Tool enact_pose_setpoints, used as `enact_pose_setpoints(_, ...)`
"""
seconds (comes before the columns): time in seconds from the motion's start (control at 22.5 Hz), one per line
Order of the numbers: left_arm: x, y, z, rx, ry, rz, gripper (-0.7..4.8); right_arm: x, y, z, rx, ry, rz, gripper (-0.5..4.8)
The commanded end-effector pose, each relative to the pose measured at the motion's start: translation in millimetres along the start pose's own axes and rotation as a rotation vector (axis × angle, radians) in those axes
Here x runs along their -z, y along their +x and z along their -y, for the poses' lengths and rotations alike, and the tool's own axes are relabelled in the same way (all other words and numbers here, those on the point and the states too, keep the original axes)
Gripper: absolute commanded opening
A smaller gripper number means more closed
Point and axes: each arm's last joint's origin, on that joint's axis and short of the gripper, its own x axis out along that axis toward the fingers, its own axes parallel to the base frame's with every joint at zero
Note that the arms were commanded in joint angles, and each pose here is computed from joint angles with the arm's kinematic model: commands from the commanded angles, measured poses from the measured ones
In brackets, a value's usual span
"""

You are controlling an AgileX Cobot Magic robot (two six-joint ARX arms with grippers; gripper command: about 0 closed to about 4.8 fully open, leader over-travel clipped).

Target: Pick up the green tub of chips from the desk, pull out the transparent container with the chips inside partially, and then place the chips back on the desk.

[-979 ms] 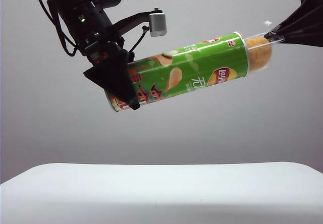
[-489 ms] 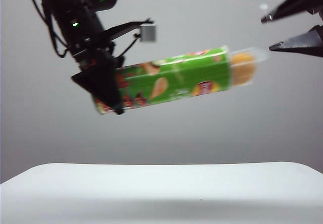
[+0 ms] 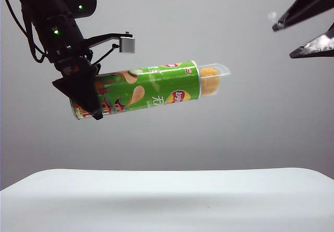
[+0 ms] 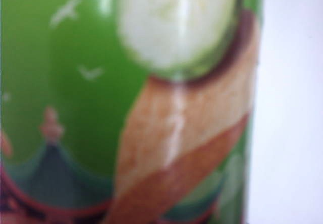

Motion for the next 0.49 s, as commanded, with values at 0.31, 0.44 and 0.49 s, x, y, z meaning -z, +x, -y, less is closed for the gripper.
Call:
enact_pose_setpoints(0.31,12.6,37.1,8.5,0.174,-0.088,-0.026,2.32,3.2,-20.5,-40.3,0.194,-0.128,0.022,3.15)
enact_pose_setpoints(0.44,18.0,54.5,10.0,0.206,-0.096,-0.011,2.32,5.1,-26.6,-45.6,0.193,-0.131,0.026,3.15)
enact_pose_setpoints(0.49,20.5,61.4,10.5,0.214,-0.099,-0.016,2.32,6.2,-28.3,-47.1,0.192,-0.129,0.023,3.15)
